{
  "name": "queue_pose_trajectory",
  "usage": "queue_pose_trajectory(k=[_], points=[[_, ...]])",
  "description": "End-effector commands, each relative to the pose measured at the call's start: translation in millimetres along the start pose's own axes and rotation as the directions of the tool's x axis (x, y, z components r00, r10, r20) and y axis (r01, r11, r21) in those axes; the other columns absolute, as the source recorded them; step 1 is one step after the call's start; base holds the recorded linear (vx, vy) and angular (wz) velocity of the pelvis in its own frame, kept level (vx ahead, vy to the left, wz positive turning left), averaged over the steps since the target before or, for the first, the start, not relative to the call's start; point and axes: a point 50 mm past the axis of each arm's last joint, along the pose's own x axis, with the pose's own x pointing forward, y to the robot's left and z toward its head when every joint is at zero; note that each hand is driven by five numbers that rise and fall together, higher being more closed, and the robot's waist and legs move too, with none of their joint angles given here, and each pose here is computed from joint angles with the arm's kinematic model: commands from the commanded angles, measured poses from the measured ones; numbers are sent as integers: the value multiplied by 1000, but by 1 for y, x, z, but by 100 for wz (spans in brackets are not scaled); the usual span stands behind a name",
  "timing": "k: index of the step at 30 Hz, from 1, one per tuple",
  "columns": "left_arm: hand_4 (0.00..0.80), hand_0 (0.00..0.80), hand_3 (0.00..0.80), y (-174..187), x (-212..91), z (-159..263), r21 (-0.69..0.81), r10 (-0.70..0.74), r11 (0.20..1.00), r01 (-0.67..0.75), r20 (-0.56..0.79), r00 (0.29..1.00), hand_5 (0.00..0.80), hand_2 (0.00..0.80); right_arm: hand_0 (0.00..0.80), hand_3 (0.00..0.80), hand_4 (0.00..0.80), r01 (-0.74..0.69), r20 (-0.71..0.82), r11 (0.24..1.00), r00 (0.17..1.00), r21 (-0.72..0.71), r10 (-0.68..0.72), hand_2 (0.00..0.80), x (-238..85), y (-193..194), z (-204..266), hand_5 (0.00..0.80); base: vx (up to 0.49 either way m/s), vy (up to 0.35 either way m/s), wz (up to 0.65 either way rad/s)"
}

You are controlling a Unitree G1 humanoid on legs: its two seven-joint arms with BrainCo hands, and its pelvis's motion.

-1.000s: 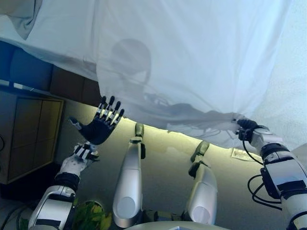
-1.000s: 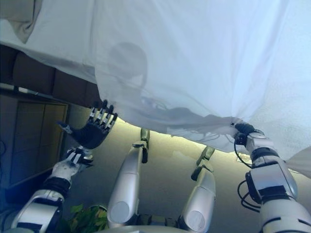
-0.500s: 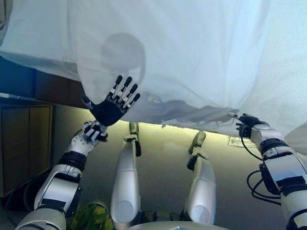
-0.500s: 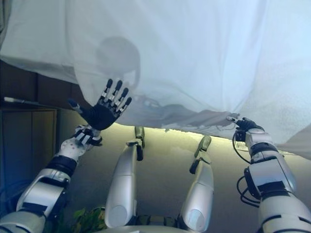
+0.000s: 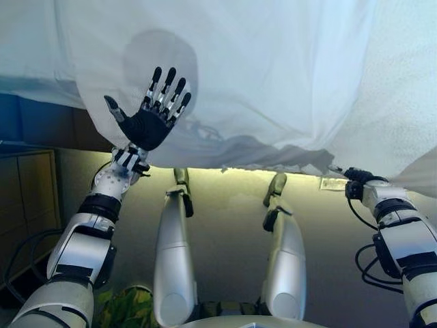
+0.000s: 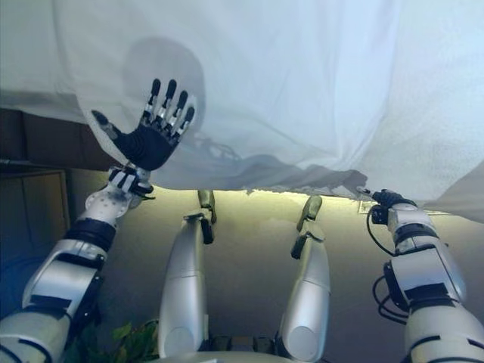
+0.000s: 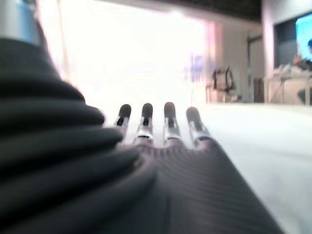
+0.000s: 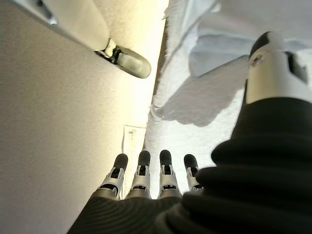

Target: Make the bed neatly

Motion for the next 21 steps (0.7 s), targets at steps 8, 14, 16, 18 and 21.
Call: queue_pose_trajectory(k=[8, 14, 16, 18, 21], points=[[0, 0, 0, 11, -27, 46, -4, 228, 973, -232, 188, 955, 0, 0, 0, 0, 0, 134, 48, 991, 990, -9, -134, 0, -8, -44, 13, 0, -28, 29, -3], [0, 0, 0, 15, -35, 65, -45, 349, 935, -351, 287, 892, 0, 0, 0, 0, 0, 133, 84, 991, 988, -6, -132, 0, -11, -49, 24, 0, -38, 12, -3], [0, 0, 0, 16, -37, 70, -58, 393, 917, -395, 306, 867, 0, 0, 0, 0, 0, 132, 91, 991, 987, -4, -131, 0, -12, -49, 26, 0, -34, -11, -3], [0, 0, 0, 20, -42, 73, -84, 469, 880, -467, 310, 827, 0, 0, 0, 0, 0, 132, 95, 991, 987, 0, -131, 0, -12, -49, 27, 0, -35, -16, -1], [0, 0, 0, 23, -49, 77, -109, 531, 843, -526, 317, 786, 0, 0, 0, 0, 0, 133, 98, 991, 986, 4, -133, 0, -13, -52, 28, 0, -11, -6, 0]])
